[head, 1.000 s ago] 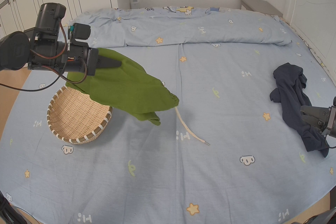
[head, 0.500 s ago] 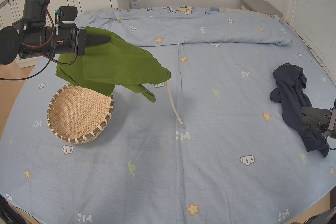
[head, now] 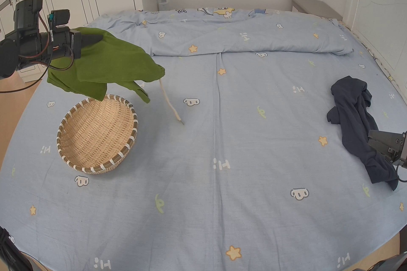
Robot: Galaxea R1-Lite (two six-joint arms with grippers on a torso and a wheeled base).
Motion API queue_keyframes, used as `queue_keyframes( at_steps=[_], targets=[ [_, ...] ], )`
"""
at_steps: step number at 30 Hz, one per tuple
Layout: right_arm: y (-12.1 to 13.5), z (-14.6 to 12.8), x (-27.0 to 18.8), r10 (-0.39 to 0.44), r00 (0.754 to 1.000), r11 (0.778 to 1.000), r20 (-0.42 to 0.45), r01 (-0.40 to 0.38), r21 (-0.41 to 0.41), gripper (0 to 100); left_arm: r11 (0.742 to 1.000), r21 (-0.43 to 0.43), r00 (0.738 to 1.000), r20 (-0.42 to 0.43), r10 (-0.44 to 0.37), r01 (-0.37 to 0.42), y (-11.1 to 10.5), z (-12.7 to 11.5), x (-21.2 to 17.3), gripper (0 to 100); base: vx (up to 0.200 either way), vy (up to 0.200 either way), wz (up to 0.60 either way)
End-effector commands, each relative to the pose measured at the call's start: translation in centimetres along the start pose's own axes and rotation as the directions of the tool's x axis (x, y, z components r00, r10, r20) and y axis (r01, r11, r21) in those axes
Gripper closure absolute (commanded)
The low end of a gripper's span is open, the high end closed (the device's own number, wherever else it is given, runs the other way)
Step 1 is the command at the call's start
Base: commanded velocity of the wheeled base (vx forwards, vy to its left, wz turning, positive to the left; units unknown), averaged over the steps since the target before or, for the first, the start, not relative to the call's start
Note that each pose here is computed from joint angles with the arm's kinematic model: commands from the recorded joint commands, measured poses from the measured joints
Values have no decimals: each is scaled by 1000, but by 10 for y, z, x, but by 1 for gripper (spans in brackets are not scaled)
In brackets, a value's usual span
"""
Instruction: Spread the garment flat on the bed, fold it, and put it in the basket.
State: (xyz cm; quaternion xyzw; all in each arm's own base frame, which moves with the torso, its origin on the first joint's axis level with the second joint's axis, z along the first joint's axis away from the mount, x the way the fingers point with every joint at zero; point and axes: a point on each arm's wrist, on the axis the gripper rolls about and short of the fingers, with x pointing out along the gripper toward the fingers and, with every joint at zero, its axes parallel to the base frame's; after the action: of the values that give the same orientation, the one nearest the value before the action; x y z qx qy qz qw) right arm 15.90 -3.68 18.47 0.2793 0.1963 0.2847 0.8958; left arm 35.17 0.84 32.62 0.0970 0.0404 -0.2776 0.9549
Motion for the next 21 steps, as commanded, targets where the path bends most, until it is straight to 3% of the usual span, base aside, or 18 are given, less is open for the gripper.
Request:
queue_keyframes(
  at_steps=[1,7,9,10,16,21],
  targets=[
    [1,-1,-1,1,1000,1000,1,0,-3,0,998,-32,997,-56,59,-61,33,-32,9,100,0,0,0],
    [1,0,-1,2,1000,1000,2,-2,-6,0,995,-82,991,-126,54,-64,38,-63,13,100,0,0,0],
    [1,0,-1,2,1000,1000,2,-2,-6,0,995,-82,991,-126,54,-64,38,-63,13,100,0,0,0],
    [1,-1,0,4,1000,1000,-3,-4,-3,0,991,-121,984,-174,43,-65,36,-83,11,100,0,0,0],
    [1,-2,0,5,1000,1000,-5,-5,3,0,979,-187,967,-252,35,-85,33,-117,1,100,0,0,0],
    [4,-3,-1,11,1000,1000,-4,-11,-5,0,950,-285,933,-360,15,-125,21,-155,-24,100,0,0,0]
  ],
)
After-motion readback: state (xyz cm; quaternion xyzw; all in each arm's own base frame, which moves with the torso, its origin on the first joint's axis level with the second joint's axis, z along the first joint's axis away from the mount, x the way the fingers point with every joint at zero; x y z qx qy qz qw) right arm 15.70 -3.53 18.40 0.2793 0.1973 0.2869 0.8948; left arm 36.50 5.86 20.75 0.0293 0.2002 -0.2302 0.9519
